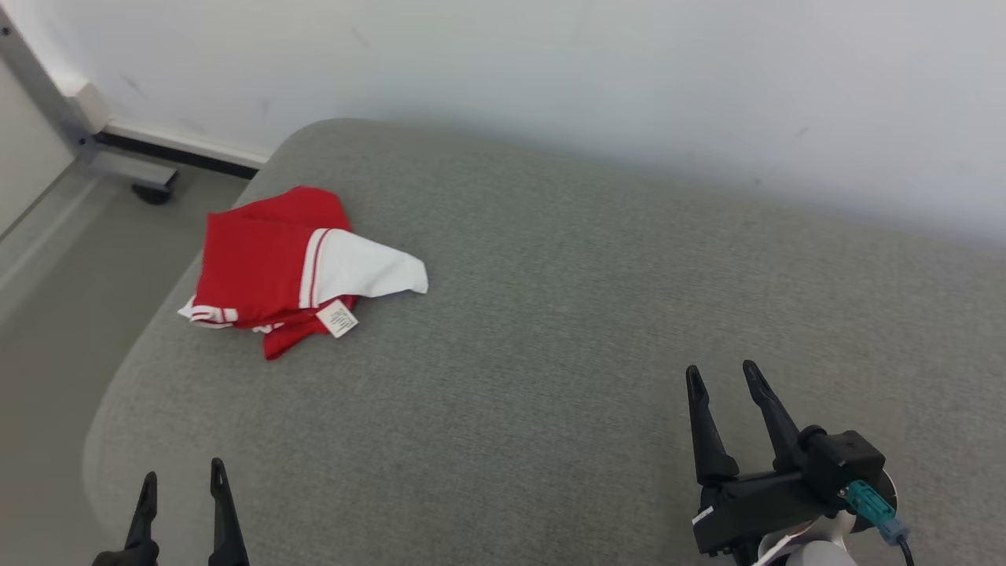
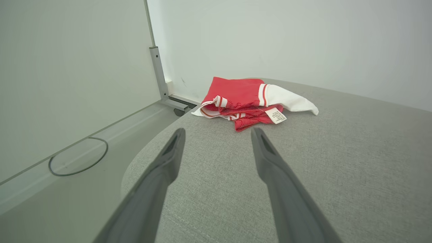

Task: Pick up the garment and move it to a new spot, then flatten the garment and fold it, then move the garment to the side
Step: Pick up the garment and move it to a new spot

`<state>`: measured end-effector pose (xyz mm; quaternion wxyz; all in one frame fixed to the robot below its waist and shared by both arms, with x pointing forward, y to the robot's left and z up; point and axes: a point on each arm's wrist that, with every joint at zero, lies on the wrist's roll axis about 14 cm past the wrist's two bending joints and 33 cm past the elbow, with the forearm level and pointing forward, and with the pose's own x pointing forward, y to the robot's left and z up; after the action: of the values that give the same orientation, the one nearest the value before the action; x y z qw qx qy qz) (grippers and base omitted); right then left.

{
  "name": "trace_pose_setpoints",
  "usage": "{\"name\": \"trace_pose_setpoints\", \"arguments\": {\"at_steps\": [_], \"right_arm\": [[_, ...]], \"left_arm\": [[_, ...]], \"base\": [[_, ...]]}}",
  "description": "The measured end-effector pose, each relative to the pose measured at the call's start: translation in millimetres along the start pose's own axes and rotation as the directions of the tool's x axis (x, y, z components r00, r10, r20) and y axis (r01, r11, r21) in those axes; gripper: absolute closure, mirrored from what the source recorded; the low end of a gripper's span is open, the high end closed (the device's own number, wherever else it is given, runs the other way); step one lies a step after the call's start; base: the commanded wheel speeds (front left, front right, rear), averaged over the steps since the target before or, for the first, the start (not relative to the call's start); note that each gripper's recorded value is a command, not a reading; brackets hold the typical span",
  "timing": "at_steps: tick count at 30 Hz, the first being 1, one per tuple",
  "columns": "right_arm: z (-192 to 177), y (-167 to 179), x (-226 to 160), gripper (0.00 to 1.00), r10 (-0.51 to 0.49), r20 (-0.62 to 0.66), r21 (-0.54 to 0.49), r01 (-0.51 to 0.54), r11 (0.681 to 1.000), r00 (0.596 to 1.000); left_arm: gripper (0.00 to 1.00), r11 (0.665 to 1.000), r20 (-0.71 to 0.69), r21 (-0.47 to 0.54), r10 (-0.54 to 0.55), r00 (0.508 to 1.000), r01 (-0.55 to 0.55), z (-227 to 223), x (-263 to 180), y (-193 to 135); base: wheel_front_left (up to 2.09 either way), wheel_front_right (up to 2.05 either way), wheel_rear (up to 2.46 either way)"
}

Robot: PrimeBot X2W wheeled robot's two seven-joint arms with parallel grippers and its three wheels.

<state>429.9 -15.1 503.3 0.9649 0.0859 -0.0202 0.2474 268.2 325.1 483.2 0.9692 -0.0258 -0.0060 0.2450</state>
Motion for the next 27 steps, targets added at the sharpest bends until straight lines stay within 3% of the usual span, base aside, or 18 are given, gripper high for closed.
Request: {"name": "trace_pose_setpoints", "arguments": {"at_steps": [5,13,20,27], "right_arm": [[-10,35,18,0.00,0.106,-0.021,0.015,-0.106,0.994,0.994],[-26,95,43,0.00,0.281,-0.049,0.042,-0.279,0.959,0.958],[-39,105,50,0.00,0.314,-0.074,0.063,-0.310,0.949,0.947],[-41,86,50,0.00,0.262,-0.076,0.050,-0.259,0.965,0.962]], "left_arm": [[0.00,0.993,-0.011,0.009,0.117,0.993,-0.117,-2,-20,38],[0.00,0.951,-0.028,0.011,0.310,0.950,-0.310,-4,-54,91],[0.00,0.942,-0.041,0.023,0.335,0.941,-0.334,-5,-58,96],[0.00,0.973,-0.034,-0.051,0.224,0.974,-0.225,-3,-35,77]], "base": [[0.00,0.00,0.00],[0.00,0.00,0.00],[0.00,0.00,0.00],[0.00,0.00,0.00]]}}
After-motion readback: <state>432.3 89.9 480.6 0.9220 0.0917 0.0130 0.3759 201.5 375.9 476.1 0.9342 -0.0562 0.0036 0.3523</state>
